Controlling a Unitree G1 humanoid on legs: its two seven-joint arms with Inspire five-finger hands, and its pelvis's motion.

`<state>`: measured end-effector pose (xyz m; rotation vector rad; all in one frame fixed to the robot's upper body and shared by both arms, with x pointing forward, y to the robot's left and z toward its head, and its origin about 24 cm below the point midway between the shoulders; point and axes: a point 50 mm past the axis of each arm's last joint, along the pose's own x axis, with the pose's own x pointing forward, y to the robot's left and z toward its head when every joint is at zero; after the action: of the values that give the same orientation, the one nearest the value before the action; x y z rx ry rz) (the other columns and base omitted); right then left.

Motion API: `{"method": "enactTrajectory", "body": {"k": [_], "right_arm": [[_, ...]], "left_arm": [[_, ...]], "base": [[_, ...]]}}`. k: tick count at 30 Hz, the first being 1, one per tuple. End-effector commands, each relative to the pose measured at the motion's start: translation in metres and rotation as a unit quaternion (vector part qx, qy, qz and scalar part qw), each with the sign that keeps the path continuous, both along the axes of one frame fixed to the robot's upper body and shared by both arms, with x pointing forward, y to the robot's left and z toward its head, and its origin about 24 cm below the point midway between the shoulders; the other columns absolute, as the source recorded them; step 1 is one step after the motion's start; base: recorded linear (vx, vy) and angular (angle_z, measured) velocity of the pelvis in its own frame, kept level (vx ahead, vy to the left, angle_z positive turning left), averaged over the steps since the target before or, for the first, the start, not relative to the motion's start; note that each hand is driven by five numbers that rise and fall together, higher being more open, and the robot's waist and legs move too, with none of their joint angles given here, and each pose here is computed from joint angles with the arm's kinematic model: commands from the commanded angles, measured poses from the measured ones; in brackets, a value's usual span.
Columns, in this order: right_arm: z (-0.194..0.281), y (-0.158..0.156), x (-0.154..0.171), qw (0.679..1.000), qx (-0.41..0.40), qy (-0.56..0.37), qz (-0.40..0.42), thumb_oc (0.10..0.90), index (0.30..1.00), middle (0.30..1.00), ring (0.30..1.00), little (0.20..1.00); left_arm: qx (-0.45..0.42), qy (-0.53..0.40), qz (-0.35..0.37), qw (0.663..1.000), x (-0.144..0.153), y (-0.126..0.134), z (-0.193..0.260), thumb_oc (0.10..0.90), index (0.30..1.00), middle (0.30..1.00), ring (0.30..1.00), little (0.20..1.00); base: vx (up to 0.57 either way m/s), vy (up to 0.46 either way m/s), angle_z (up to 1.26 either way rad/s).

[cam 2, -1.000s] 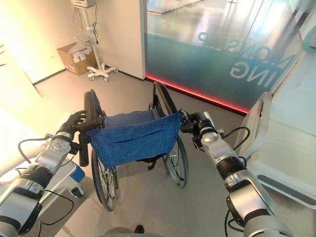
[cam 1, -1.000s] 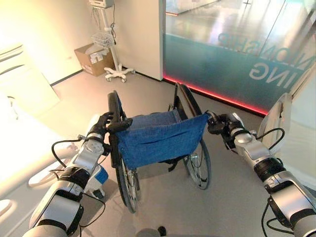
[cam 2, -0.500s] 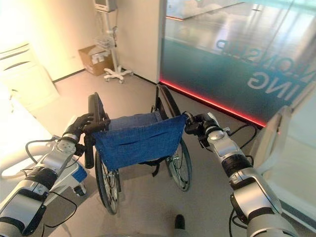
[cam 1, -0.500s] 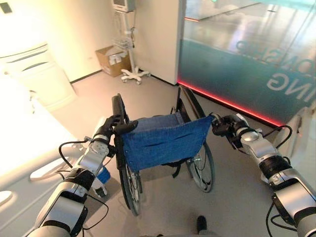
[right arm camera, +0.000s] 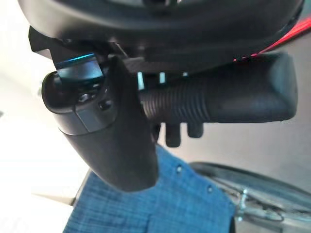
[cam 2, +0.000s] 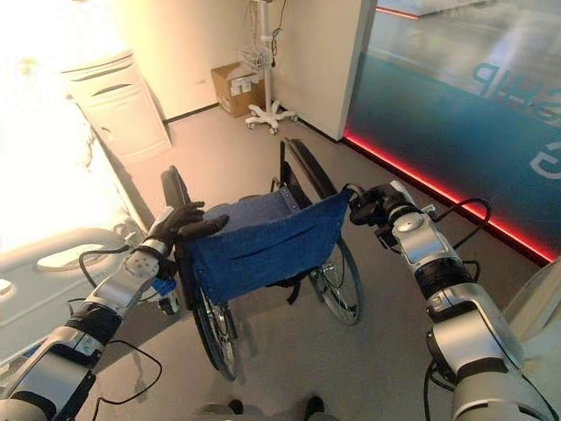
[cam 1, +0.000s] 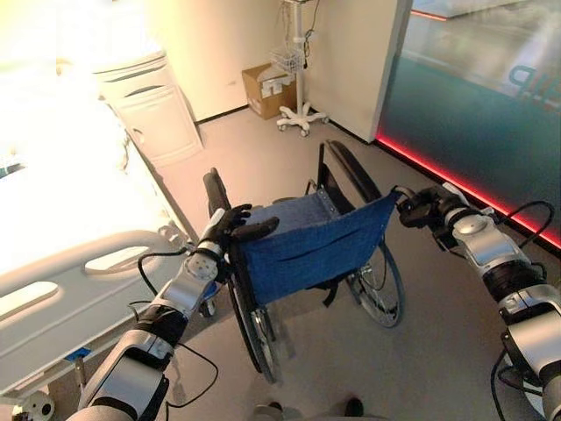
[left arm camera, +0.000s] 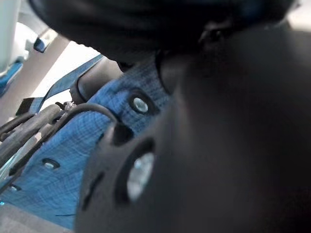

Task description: Push the wheelchair next to the bed

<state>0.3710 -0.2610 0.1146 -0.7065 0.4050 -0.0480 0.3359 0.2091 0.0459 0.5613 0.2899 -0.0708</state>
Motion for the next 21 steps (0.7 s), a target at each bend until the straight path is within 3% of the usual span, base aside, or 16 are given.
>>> {"method": "enactTrajectory", "body": {"k": [1,10,17,21], "right_arm": [[0.01,0.052,0.011,0.989,-0.046,0.013,0.143,0.4,0.3,0.3,0.3,0.3],[-0.007,0.047,0.009,0.995,-0.023,0.014,0.101,0.4,0.3,0.3,0.3,0.3],[-0.007,0.043,0.008,0.995,0.0,0.013,0.096,0.4,0.3,0.3,0.3,0.3],[-0.023,0.044,0.003,0.995,0.015,0.029,0.099,0.4,0.3,0.3,0.3,0.3]], "left_arm": [[0.041,0.133,0.024,0.99,-0.04,0.009,-0.067,0.4,0.3,0.3,0.3,0.3],[0.048,0.122,-0.001,0.991,-0.03,-0.002,-0.058,0.4,0.3,0.3,0.3,0.3],[0.047,0.123,0.008,0.991,-0.036,0.002,-0.06,0.4,0.3,0.3,0.3,0.3],[0.047,0.133,0.016,0.99,-0.04,0.01,-0.066,0.4,0.3,0.3,0.3,0.3]], "base": [[0.14,-0.168,0.17],[0.23,-0.149,0.22],[0.37,0.139,-0.63],[0.39,0.171,0.33]]}}
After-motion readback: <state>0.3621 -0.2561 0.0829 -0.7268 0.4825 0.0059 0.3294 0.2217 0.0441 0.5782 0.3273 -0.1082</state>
